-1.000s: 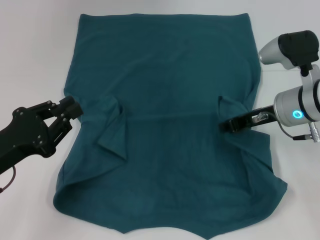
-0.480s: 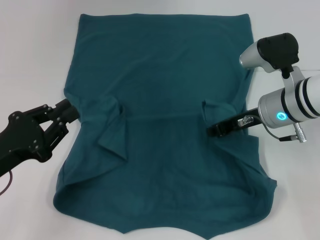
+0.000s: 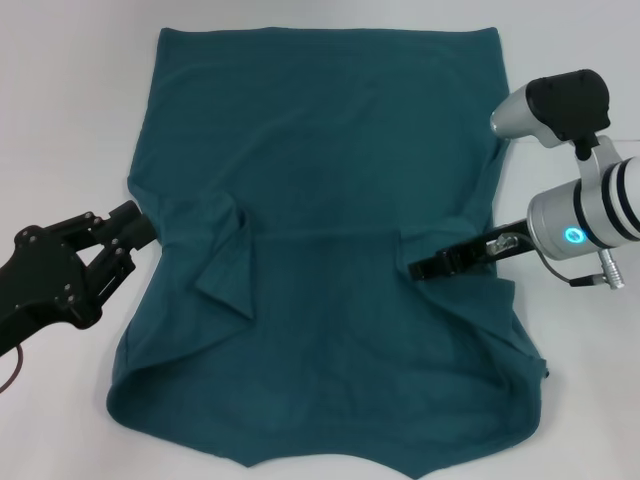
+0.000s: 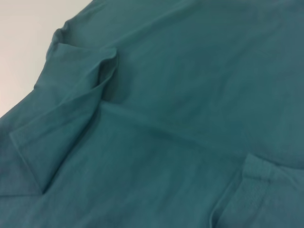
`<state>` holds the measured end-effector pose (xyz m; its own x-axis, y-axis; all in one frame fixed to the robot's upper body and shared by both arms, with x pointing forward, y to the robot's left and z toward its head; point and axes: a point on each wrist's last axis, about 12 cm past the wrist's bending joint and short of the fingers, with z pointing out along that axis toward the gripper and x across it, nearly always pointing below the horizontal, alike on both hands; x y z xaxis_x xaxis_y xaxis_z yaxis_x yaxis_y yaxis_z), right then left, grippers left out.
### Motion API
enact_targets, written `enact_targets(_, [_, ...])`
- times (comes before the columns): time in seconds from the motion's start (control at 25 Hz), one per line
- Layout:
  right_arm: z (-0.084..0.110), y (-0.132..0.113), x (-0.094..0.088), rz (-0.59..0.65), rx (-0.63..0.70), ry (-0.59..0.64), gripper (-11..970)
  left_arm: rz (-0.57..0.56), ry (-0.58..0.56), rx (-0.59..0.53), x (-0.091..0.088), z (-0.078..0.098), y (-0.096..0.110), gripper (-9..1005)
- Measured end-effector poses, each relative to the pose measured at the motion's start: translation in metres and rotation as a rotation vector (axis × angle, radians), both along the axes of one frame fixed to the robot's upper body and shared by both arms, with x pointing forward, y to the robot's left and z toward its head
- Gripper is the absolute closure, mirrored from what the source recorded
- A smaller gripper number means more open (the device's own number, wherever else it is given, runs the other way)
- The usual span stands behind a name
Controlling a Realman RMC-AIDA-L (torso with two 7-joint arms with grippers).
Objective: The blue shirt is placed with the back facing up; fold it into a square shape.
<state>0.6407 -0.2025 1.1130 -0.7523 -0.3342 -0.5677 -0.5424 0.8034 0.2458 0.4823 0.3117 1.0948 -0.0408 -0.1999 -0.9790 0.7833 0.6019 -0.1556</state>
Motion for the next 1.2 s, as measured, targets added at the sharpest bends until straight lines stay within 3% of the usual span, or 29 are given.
enact_targets(0.12, [0.003, -0.007, -0.003, -0.026, 0.010, 0.009, 620, -0.004, -0.002, -0.002, 0.000, 0.000, 0.000, 810])
enact_targets(0.32, [0.017, -0.029, -0.016, -0.083, 0.038, 0.015, 390, 0.007, 0.000, -0.011, -0.001, 0.000, 0.001, 809])
enact_targets(0.4, [0.026, -0.041, -0.028, -0.120, 0.055, 0.028, 240, 0.012, 0.003, -0.017, -0.002, -0.001, 0.002, 809])
enact_targets(0.56, [0.025, -0.054, -0.038, -0.167, 0.063, 0.044, 241, 0.014, -0.002, -0.021, -0.002, -0.003, 0.001, 809])
enact_targets(1.2, [0.009, -0.076, -0.042, -0.290, 0.094, 0.061, 240, 0.014, -0.009, -0.015, 0.003, -0.002, -0.001, 810])
